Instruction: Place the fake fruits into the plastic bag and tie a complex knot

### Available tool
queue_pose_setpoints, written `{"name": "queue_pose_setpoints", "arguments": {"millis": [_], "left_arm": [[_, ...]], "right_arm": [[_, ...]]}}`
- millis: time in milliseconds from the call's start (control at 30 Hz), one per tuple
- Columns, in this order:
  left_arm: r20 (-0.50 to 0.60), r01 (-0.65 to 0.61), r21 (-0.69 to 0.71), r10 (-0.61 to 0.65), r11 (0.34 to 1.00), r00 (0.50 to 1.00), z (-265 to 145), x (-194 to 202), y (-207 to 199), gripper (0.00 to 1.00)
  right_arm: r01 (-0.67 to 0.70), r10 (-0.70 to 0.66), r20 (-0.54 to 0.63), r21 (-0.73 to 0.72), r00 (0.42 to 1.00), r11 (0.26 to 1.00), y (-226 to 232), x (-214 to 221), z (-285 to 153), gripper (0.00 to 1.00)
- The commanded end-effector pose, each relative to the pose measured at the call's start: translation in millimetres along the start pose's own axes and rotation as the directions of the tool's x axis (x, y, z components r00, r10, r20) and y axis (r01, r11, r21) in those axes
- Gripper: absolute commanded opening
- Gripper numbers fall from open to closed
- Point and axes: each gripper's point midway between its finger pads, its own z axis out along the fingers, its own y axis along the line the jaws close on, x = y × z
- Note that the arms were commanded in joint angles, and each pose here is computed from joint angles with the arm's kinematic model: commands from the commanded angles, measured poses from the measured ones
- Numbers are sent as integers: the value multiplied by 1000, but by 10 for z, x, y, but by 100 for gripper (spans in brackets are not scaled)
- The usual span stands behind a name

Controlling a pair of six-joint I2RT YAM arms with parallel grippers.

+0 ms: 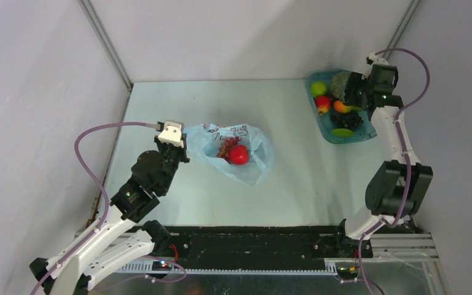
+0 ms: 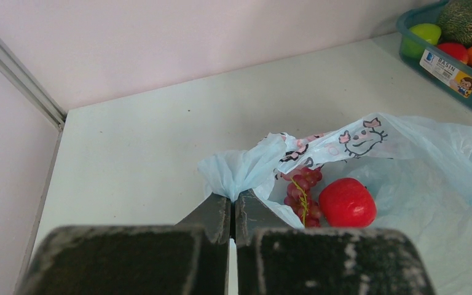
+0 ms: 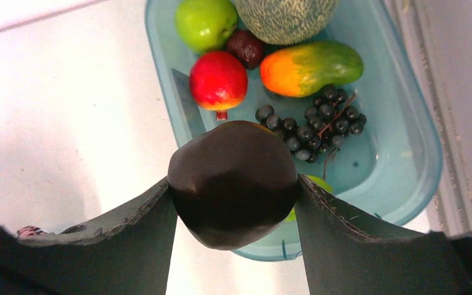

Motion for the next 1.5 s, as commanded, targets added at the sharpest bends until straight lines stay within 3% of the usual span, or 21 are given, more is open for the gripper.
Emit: {"name": "queue_pose_setpoints", "arguments": {"millis": [0, 367, 533, 667, 833, 967, 1133, 1467], "left_arm": [[41, 14, -15, -13, 1000, 999, -10, -110, 41, 0], [44, 22, -5, -22, 1000, 999, -14, -118, 25, 0], [44, 28, 7, -29, 1000, 999, -11, -120, 0, 0], [44, 33, 15, -33, 999, 998, -12, -115, -16, 0], [45, 34, 13, -35, 999, 998, -11, -120, -12, 0], [47, 35, 13, -36, 999, 998, -15, -124, -9, 0], [47, 35, 11, -36, 999, 998, -20, -127, -4, 0], [56, 36, 2, -36, 999, 998, -40, -150, 25, 0]], "right_arm": [[8, -8, 155, -3, 988, 1000, 161, -379, -458, 33], [113, -82, 327, -78, 942, 991, 775, -647, -1355, 34], [165, -81, 347, -221, 934, 961, 1290, -527, -1631, 34], [221, -71, 334, -437, 940, 872, 1936, -267, -1819, 33], [250, -109, 245, -674, 963, 695, 2785, 250, -2002, 33], [243, -178, 170, -786, 969, 568, 3370, 749, -2104, 32], [229, -243, 120, -841, 963, 490, 3824, 1199, -2086, 32], [325, -400, 60, -699, 915, 637, 4074, 1895, -1396, 29]]}}
